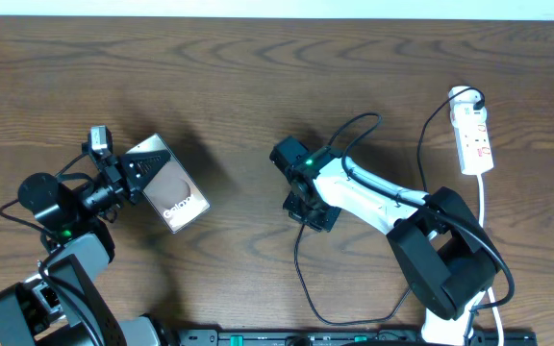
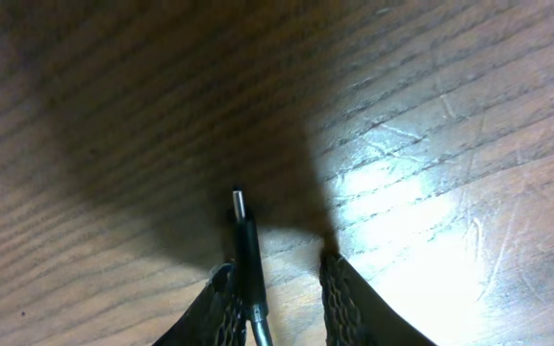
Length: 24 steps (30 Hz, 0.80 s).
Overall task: Plug charger to phone and switch on socket
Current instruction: 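Lower the right gripper and close it on the cable connector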
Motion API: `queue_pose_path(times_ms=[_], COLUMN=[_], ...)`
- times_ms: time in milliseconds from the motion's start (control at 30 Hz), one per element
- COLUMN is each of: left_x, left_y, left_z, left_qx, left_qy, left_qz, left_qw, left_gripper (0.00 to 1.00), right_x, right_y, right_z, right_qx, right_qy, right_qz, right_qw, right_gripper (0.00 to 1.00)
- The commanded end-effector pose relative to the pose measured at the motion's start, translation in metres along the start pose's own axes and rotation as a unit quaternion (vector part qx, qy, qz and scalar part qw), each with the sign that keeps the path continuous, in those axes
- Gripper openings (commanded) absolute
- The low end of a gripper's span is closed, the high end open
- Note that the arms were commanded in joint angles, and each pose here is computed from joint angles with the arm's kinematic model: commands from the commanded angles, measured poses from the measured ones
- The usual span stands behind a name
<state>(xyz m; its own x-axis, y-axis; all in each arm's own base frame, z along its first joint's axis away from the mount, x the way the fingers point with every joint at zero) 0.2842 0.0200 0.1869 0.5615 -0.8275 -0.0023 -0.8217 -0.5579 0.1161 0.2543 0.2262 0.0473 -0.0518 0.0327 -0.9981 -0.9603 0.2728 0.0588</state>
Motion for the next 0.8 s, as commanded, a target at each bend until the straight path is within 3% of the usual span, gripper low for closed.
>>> queue_pose_path(times_ms=[0, 133, 767], left_x=[-0.001, -0.001, -0.001], left_y=[0.0, 0.0, 0.0], left_z=[-0.008, -0.008, -0.008], left_qx=[0.027, 0.027, 0.027], left_qy=[0.001, 0.001, 0.001], left_qz=[0.007, 0.007, 0.007], left_qw=[1.0, 1.0, 1.0], left_gripper=[0.07, 0.08, 0.07], right_x=[0.003, 0.002, 0.003], right_y=[-0.006, -0.008, 0.001], right_z=[-0.002, 0.001, 0.005], right_qx=[0.003, -0.007, -0.021], right_qy=[0.015, 0.009, -0.009], right_qz=[-0.02, -0.028, 0.007], right_qw=[1.0, 1.0, 1.0], right_gripper=[0.27, 0.29, 0.25])
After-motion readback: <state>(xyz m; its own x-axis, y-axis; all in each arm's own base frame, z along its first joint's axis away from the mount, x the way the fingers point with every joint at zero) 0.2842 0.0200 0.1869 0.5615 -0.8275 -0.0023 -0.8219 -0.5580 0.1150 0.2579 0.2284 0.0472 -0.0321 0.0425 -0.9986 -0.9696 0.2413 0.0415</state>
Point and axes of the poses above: each gripper's point midway between its finger pads, its own x axis out along the fingers, its own z axis along the line the jaws close on, y = z × x, the point moved 5 cm from there along -x, back along the fingers, and after that the axes turned 14 degrees about -x, right-handed, at the moved point
